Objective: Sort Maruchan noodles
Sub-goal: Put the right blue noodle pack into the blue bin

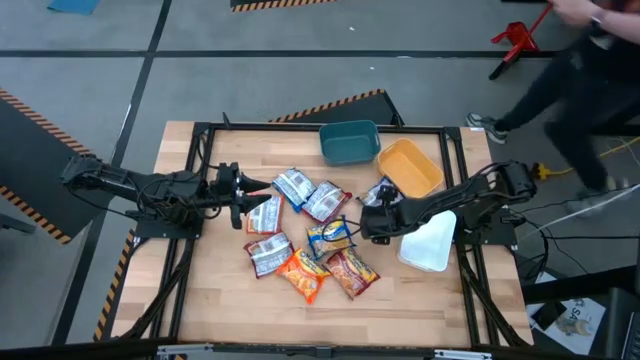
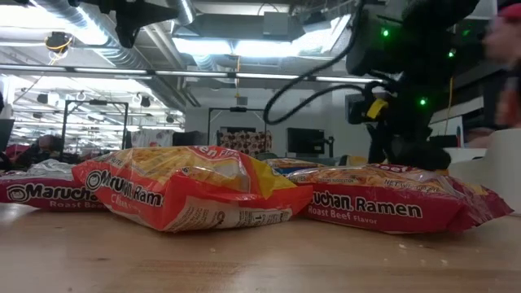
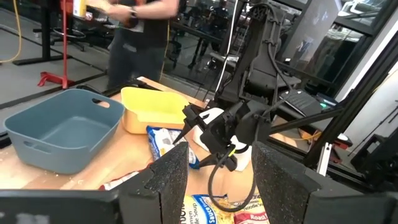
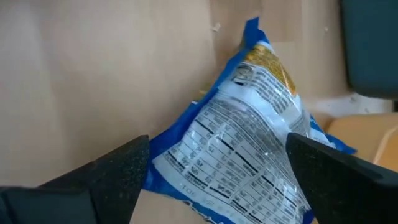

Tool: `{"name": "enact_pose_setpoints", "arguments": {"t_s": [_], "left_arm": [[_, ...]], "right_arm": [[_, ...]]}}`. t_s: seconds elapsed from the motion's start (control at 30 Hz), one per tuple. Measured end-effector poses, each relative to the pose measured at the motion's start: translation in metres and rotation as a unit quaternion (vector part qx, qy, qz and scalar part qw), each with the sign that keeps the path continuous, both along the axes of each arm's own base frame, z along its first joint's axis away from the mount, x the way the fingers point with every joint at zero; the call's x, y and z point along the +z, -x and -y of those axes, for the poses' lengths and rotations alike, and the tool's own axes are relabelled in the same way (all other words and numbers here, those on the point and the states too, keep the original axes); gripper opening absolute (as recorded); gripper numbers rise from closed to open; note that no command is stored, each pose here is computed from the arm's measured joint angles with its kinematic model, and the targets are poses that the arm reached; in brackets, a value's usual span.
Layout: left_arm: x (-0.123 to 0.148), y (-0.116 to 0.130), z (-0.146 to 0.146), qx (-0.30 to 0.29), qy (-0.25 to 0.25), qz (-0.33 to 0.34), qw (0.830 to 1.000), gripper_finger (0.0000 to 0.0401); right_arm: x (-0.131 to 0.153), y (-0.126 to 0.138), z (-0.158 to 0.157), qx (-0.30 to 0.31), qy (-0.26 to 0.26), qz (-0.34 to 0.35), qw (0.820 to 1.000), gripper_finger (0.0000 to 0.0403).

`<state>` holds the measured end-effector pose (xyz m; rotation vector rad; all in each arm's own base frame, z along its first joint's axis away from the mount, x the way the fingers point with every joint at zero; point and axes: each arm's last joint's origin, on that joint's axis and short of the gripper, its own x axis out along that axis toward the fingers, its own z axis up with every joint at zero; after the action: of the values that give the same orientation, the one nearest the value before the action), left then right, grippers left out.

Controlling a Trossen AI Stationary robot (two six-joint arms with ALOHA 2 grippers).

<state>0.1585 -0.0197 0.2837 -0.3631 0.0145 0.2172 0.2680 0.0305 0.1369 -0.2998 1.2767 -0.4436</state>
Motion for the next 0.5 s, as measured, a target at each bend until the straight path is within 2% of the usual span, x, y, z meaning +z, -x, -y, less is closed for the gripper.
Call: {"name": "enact_pose_setpoints", "arguments": {"t_s": [0.13,0.23,0.33,0.5], "left_arm": [[0.0,0.0,0.0,0.0,0.0,-0.002,1.0,0.017],[0.0,0.0,0.0,0.001,-0.001,-0.002,1.0,0.017],[0.0,0.0,0.0,0.004,-0.001,-0.002,1.0,0.017],[0.0,0.0,-0.001,0.013,-0.001,-0.001,1.0,0.017]], "right_arm": [[-0.01,-0.001,0.001,-0.022,0.015,-0.005,1.0,0.0352],[-0.015,-0.002,0.001,-0.047,0.026,-0.002,0.999,0.0328],[-0.017,-0.002,0.001,-0.066,0.03,0.004,0.997,0.029],[-0.018,-0.001,0.002,-0.084,0.036,0.014,0.996,0.0206]]}}
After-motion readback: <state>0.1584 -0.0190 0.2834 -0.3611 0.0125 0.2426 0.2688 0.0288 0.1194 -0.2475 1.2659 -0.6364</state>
